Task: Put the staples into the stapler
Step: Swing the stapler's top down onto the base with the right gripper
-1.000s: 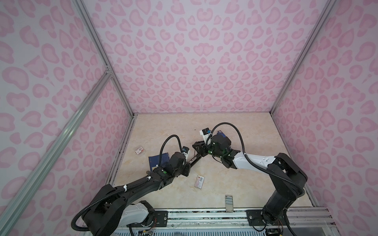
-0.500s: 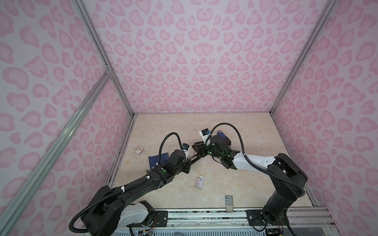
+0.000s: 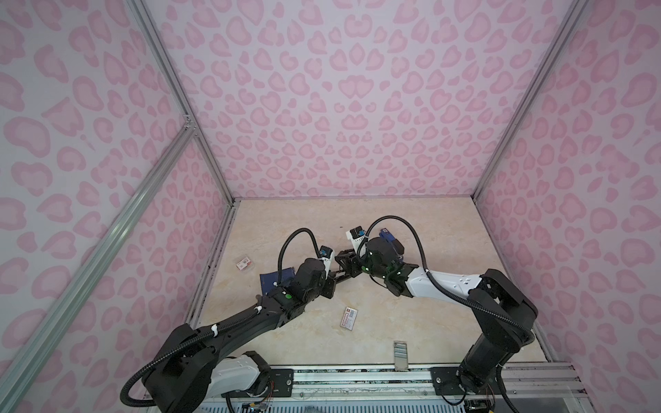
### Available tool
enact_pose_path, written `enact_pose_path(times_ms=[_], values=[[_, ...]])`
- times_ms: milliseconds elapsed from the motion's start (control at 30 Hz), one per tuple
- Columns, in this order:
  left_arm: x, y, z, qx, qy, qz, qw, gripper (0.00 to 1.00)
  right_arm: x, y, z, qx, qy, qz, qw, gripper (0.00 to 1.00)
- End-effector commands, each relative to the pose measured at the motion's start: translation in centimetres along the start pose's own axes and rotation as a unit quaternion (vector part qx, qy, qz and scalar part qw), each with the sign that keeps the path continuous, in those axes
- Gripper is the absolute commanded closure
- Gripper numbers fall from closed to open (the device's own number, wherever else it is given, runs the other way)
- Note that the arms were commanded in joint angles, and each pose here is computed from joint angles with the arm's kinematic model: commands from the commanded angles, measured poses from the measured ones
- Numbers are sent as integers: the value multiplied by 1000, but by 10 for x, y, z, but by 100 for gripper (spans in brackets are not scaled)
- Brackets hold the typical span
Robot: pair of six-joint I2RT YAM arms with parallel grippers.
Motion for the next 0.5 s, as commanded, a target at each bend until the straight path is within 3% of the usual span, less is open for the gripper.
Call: enact_pose_path(times_ms=[0, 467], values=[[-1, 1, -5, 11, -13, -7, 1000, 95, 1, 16, 10, -41, 58, -62, 996, 53], [-2, 2, 2, 13, -6, -11, 1000, 95, 7, 22, 9, -44, 57, -88, 993, 45]])
Point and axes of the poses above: each gripper's point midway between its finger pads, its own x axis back along the fingers, its own y axis along the line the jaws close on, z = x × y, the point moved 10 cm from there along x, back along the fingers, and after that the axes turned 15 degrees about -x, right-handed, at the moved point
